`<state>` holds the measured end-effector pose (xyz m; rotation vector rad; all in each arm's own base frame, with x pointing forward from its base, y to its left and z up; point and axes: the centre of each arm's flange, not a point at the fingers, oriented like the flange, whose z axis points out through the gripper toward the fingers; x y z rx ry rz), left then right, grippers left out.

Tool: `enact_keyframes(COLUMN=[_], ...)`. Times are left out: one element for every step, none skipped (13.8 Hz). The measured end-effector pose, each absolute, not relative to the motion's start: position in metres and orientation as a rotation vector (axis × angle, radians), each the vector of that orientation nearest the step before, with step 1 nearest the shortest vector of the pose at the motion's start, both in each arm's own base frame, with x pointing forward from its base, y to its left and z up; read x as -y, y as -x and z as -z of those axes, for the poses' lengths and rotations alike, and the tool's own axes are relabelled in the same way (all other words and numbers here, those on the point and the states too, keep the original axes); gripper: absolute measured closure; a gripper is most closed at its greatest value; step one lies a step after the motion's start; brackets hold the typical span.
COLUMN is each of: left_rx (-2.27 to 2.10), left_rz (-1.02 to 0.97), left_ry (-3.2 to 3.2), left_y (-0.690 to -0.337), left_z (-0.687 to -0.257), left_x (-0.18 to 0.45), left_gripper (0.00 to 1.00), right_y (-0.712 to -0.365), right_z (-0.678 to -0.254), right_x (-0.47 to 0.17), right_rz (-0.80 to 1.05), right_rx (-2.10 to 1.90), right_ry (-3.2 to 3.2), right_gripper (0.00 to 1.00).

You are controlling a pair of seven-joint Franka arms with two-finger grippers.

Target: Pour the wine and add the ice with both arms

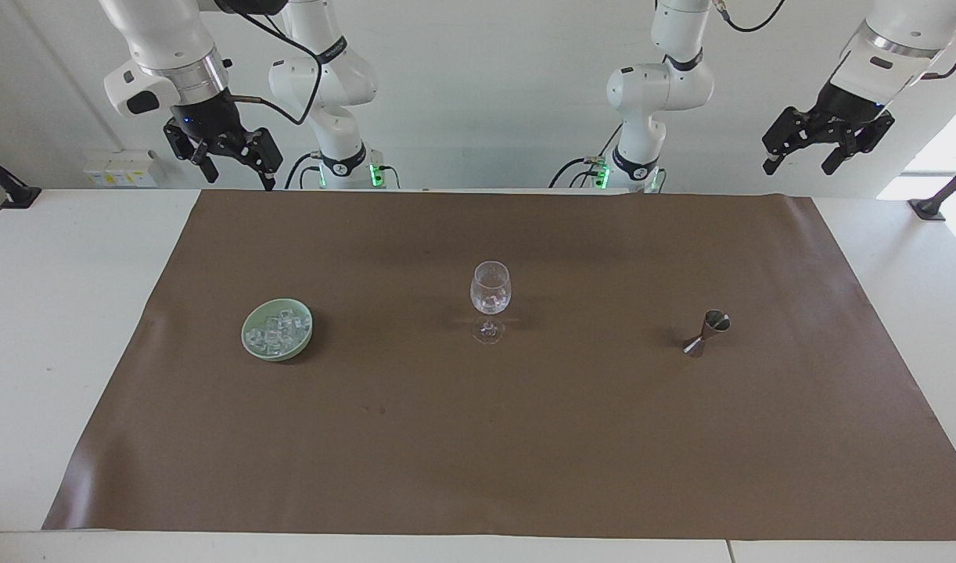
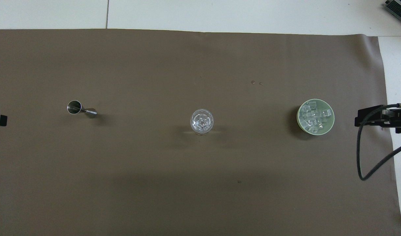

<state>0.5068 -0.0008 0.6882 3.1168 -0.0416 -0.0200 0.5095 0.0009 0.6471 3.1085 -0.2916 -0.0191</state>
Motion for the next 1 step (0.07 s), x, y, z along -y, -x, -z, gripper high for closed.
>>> enact_keyframes(left_rx=[0.042], left_rz=[0.020], left_ry=[-3.117], left_y=[-0.5068], left_z=[-0.6882], left_x=[0.0008], left_gripper=[0.00], right_y=[-0.5095], right_z=[-0.6469], right_x=[-0.0009], right_rz=[0.020], right_rx=[0.292], right_ry=[-3.109], right_gripper=[0.00])
